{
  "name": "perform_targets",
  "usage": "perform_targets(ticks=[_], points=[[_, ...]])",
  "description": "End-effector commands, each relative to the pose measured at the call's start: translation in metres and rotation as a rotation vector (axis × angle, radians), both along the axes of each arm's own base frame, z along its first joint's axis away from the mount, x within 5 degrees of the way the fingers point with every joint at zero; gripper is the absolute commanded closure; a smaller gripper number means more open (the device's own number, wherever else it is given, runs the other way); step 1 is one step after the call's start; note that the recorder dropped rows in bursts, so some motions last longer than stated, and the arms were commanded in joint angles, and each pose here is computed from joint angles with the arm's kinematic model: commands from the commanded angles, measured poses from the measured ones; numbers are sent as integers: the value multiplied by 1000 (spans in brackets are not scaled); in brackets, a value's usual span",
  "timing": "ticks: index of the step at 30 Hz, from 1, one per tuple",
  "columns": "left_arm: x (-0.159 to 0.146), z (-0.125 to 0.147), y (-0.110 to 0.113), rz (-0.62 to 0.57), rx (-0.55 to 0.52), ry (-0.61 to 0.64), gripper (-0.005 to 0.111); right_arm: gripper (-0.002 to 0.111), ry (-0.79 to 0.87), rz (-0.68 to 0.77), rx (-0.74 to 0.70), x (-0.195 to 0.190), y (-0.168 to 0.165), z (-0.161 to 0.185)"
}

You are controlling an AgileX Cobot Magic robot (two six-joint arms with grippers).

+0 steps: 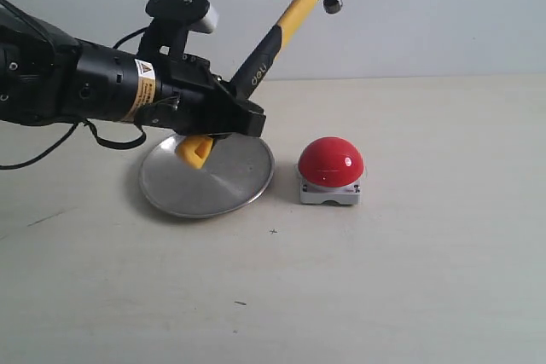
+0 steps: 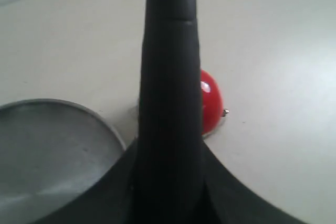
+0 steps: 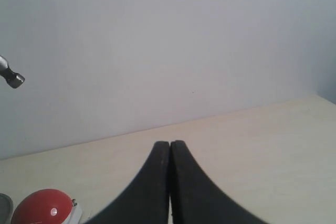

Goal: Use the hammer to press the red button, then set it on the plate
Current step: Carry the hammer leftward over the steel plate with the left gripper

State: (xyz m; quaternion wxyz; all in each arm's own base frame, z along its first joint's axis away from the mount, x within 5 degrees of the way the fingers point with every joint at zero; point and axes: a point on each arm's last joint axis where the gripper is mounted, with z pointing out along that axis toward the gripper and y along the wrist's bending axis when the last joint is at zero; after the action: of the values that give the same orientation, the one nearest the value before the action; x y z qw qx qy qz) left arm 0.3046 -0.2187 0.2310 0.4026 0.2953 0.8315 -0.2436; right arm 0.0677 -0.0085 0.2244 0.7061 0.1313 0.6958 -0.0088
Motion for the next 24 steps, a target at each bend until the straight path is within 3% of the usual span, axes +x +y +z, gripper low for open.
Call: perform_targets(ticks=[1, 6, 13, 16, 20, 24], points=[[11, 17, 10, 90, 85, -167, 107, 108, 1, -5, -2, 0, 0, -1], [21, 19, 23, 180, 238, -304, 107, 108, 1, -5, -2, 0, 0, -1], [31, 24, 44, 243, 567, -498, 107, 108, 2, -5, -4, 0, 0, -1], [32, 24, 55, 320, 668, -461, 107, 108, 2, -5, -4, 0, 0, -1], [30, 25, 62, 305, 805, -351, 107, 108, 2, -5, -4, 0, 0, -1], [27, 39, 63, 318, 830, -152, 107, 108, 2, -5, -4, 0, 0, -1]])
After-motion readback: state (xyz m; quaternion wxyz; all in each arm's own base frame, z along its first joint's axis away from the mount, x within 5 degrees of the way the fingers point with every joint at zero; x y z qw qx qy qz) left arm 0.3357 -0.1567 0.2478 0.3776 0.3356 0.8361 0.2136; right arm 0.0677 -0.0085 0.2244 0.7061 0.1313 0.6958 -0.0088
